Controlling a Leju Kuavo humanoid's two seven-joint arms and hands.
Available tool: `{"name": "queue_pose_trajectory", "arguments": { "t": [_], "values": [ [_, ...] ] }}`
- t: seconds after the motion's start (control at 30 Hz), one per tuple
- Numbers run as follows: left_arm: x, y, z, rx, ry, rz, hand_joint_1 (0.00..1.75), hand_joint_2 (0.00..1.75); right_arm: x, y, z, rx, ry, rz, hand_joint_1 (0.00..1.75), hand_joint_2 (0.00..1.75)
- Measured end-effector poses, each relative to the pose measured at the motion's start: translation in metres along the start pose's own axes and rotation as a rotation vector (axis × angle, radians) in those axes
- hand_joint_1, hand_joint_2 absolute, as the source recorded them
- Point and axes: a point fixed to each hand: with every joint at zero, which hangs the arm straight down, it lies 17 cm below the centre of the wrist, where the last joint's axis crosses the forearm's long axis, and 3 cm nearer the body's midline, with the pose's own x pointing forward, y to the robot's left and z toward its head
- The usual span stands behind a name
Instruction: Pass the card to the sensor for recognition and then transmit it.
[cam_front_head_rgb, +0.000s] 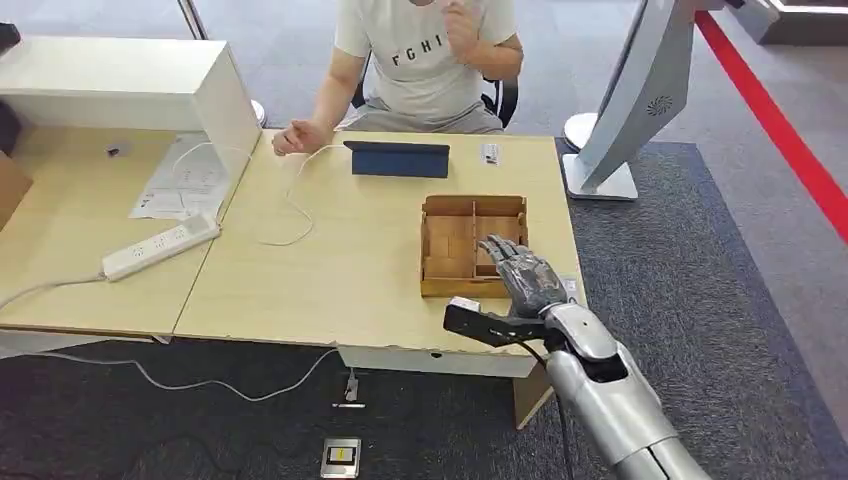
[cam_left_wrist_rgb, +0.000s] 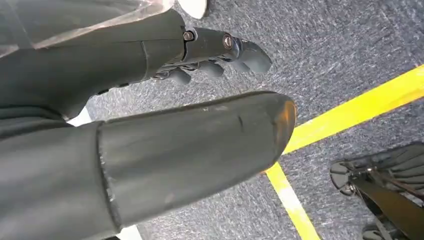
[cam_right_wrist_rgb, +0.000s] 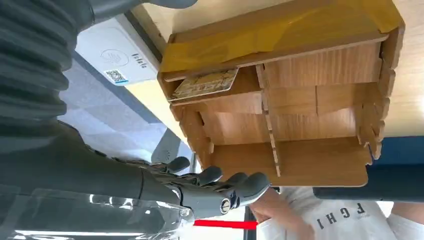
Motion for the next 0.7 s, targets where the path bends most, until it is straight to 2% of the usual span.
{"name": "queue_pose_trajectory", "arguments": {
  "t": [0.4,0.7],
  "values": [
    [0.0,0.001,0.0,0.002,0.002,-0.002,0.0,0.0,-0.003,0.025,-0.002,0.053,0.011,-0.018,0.0,1.75],
    [0.0,0.001,0.0,0.003,-0.003,-0.021,0.0,0.0,-0.01,0.03,-0.002,0.066,0.026,-0.016,0.0,1.75]
  ]
}}
